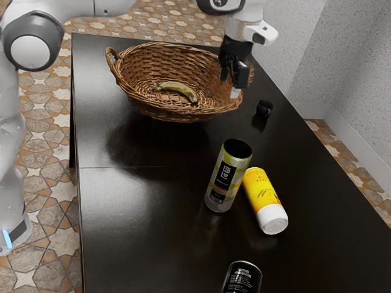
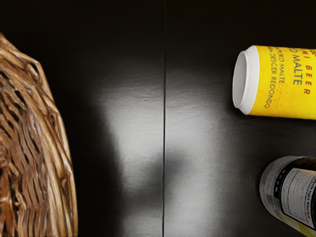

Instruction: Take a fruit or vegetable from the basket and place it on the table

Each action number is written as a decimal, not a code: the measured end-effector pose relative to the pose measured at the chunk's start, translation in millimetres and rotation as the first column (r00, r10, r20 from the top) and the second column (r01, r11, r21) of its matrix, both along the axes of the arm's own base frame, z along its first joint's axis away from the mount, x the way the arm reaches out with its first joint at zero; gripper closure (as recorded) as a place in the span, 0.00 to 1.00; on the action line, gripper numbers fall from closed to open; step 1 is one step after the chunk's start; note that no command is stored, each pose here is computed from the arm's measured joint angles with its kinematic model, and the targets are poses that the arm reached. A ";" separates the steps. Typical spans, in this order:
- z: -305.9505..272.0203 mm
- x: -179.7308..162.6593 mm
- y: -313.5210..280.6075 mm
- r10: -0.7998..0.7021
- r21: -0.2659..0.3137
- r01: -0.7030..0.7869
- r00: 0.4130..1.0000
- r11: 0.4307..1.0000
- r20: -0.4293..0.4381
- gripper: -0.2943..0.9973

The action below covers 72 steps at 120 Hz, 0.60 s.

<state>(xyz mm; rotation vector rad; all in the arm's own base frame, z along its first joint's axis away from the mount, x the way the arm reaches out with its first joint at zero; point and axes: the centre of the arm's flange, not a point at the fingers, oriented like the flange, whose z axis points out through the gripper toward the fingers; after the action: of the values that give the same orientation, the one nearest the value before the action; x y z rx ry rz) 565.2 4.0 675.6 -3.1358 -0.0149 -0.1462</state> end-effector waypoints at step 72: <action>-21.2 -15.8 196.2 0.159 0.058 -0.156 0.986 0.986 -0.042 0.23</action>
<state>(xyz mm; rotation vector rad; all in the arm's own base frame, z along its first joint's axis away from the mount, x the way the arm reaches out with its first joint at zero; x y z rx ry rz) 549.4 200.2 654.4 -3.0662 -0.2538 -0.0715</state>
